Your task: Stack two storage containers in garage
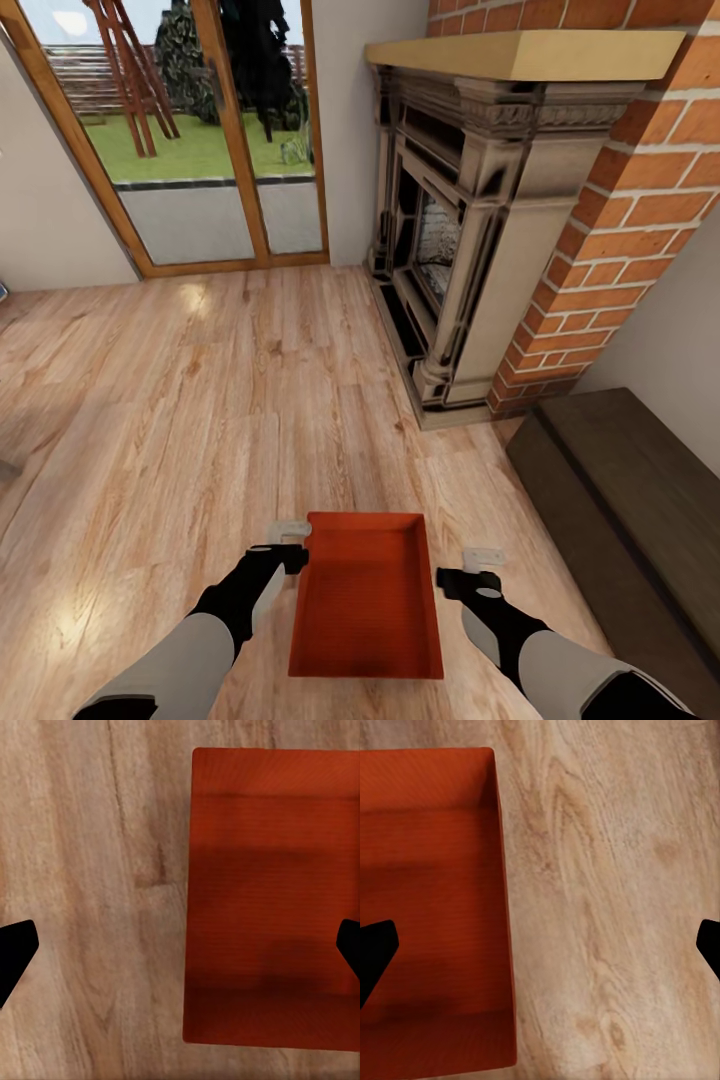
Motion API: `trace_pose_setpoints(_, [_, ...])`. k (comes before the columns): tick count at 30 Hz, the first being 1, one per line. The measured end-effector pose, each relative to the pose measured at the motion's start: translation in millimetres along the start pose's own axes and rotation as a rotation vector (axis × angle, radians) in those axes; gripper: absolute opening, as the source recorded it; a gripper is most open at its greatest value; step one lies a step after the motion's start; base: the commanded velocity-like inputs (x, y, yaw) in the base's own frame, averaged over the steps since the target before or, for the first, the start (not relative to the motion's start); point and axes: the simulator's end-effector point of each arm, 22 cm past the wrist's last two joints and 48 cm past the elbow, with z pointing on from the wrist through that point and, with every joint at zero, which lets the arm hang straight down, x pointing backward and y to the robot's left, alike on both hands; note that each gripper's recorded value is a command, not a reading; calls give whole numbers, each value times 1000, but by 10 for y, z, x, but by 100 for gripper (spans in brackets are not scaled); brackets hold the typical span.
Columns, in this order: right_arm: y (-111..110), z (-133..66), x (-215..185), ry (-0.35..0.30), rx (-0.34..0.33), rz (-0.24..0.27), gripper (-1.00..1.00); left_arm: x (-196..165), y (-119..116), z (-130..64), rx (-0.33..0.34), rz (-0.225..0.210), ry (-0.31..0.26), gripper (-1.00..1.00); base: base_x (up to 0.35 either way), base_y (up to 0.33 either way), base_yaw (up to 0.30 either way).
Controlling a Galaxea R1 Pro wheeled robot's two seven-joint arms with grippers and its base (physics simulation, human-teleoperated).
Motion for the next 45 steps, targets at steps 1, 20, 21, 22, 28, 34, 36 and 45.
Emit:
trace_pose_setpoints(1, [25,11,8,0,-3,0,100,7,0,15,0,0,0,100,0,0,0])
trace_pose_setpoints(20, [264,63,55,1,-41,1,100,3,7,101,-5,-2,-14,100,0,0,0])
trace_pose_setpoints(21, [272,76,63,1,-41,1,100,10,6,116,-5,-2,-13,100,0,0,0])
trace_pose_setpoints(22, [281,89,70,1,-42,1,100,17,5,131,-4,-2,-13,100,0,0,0])
trace_pose_setpoints(28, [308,172,116,0,-45,0,100,66,-2,222,-3,-2,-9,100,0,0,0])
trace_pose_setpoints(34, [317,259,163,0,-45,0,100,111,-7,316,-3,-2,-8,100,0,0,0])
trace_pose_setpoints(36, [319,288,179,0,-45,0,100,125,-8,347,-3,-2,-8,100,0,0,0])
trace_pose_setpoints(45, [332,422,255,0,-45,0,100,214,-21,494,-1,-5,-5,100,0,0,0])
